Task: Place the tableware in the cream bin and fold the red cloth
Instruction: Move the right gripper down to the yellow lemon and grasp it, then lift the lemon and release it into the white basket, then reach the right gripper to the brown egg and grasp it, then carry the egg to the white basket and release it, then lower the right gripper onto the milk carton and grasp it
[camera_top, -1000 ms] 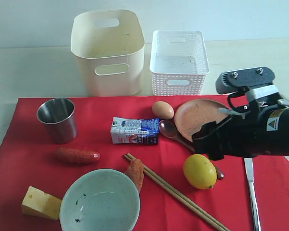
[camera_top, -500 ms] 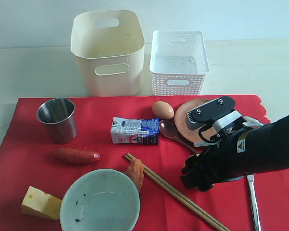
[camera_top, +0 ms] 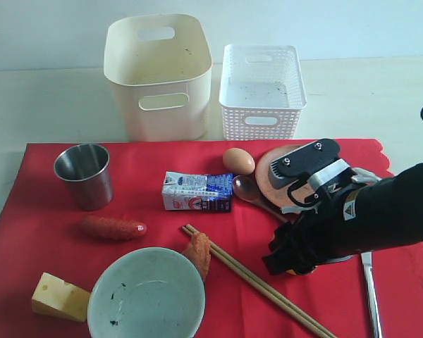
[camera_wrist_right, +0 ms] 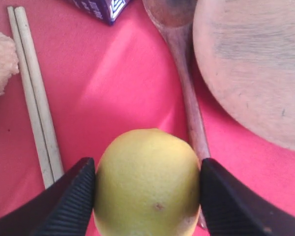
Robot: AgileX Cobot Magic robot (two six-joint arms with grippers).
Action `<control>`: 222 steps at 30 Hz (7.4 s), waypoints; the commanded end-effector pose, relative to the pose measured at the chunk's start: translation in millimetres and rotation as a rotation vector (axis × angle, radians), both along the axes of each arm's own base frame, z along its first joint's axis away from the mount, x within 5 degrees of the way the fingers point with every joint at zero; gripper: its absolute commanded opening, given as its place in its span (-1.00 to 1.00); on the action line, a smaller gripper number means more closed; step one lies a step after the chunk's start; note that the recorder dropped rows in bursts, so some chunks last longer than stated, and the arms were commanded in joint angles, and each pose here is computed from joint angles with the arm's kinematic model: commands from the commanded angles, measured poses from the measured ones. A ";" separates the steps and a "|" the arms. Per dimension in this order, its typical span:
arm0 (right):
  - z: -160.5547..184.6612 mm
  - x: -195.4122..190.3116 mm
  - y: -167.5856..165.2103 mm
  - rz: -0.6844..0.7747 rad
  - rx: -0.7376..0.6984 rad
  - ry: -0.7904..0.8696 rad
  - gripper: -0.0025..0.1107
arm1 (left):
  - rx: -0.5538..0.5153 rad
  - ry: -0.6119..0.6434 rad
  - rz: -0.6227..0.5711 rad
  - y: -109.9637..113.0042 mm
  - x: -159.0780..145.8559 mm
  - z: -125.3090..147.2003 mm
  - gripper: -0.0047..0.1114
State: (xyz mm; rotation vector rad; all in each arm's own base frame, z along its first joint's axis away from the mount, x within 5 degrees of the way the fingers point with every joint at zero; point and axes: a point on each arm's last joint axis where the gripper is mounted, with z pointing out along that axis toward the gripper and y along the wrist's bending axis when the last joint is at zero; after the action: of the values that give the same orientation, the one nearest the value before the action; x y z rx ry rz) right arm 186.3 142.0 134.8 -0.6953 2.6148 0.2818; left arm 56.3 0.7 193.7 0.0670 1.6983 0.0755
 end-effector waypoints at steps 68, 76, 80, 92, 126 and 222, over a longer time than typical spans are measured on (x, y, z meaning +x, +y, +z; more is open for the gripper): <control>75.4 218.5 7.6 -0.221 0.166 -0.484 0.33 | -0.001 -0.014 0.003 0.2 -0.4 1.2 -0.92; 165.6 167.8 -5.3 -0.174 0.194 -0.452 -0.30 | -0.001 -0.014 0.003 0.2 -0.4 1.2 -0.92; 191.6 134.8 -13.3 -0.172 0.232 -0.452 -0.77 | -0.001 -0.014 0.003 0.2 -0.4 1.2 -0.92; 142.7 9.4 -14.5 -0.076 0.343 -0.454 -0.96 | -0.001 -0.014 0.003 0.2 -0.4 1.2 -0.92; 4.1 140.8 38.4 -0.074 0.074 -0.222 -0.05 | -0.001 -0.014 0.003 0.2 -0.4 1.2 -0.92; 92.3 61.1 48.6 0.207 0.094 -0.145 -0.96 | -0.001 -0.014 0.003 0.2 -0.4 1.2 -0.92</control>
State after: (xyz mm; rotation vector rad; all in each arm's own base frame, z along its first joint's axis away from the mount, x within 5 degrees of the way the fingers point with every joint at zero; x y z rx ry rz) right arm 255.7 186.3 232.7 -0.8820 2.3916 0.3942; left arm 56.3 0.7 193.7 0.0670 1.6983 0.0755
